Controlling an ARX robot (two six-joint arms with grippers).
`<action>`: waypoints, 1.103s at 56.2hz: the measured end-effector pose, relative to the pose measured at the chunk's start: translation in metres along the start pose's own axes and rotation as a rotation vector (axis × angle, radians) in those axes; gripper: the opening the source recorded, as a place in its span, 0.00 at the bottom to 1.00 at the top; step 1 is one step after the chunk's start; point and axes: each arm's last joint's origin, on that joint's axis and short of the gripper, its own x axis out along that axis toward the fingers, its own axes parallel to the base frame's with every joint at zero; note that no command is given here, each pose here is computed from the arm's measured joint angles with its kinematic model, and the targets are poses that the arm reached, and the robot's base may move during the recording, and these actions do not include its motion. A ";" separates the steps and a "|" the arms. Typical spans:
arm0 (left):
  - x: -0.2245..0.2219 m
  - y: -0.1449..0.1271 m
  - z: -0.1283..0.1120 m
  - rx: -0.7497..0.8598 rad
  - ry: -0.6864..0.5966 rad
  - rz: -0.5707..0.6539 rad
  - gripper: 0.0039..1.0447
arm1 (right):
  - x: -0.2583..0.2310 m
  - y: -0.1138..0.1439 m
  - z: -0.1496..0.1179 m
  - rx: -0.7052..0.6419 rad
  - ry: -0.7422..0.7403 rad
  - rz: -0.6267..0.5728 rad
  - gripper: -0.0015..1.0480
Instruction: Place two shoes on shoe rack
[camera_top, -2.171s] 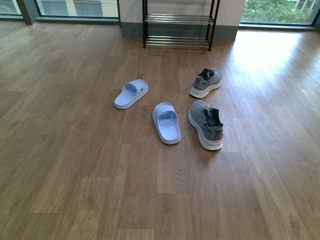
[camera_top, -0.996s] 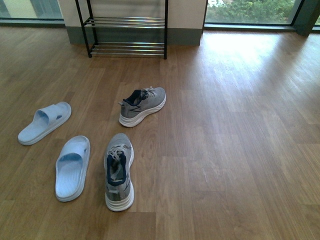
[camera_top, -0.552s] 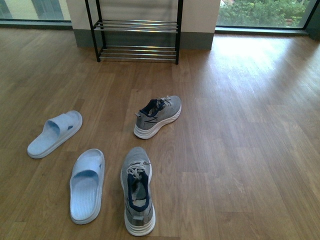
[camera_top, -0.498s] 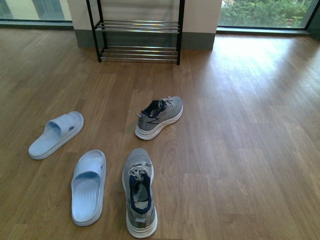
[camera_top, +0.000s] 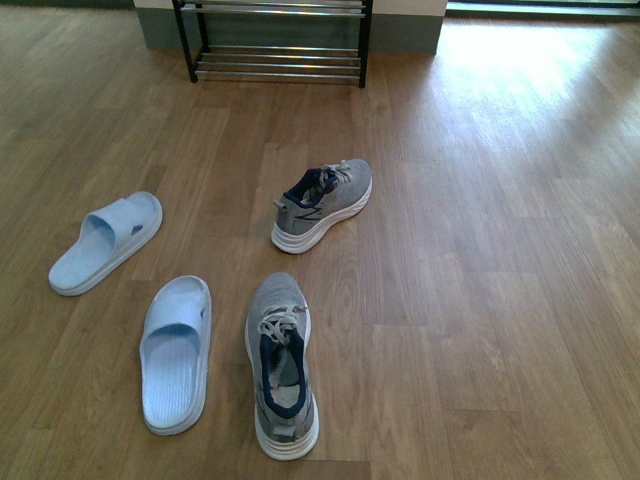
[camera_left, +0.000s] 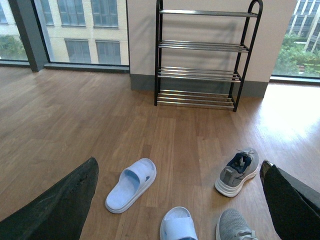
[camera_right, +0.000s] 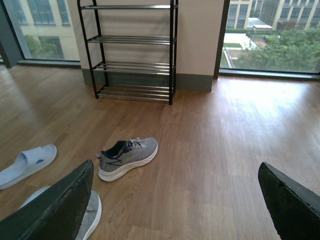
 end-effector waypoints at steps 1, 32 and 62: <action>0.000 0.000 0.000 -0.001 0.003 0.004 0.91 | 0.000 0.000 0.000 0.000 0.000 0.000 0.91; 0.145 -0.037 -0.135 -0.463 1.102 0.218 0.91 | 0.000 0.000 0.000 0.000 0.000 0.000 0.91; 0.205 -0.087 -0.212 -0.345 1.251 -0.039 0.91 | 0.000 0.000 0.000 0.000 0.000 0.000 0.91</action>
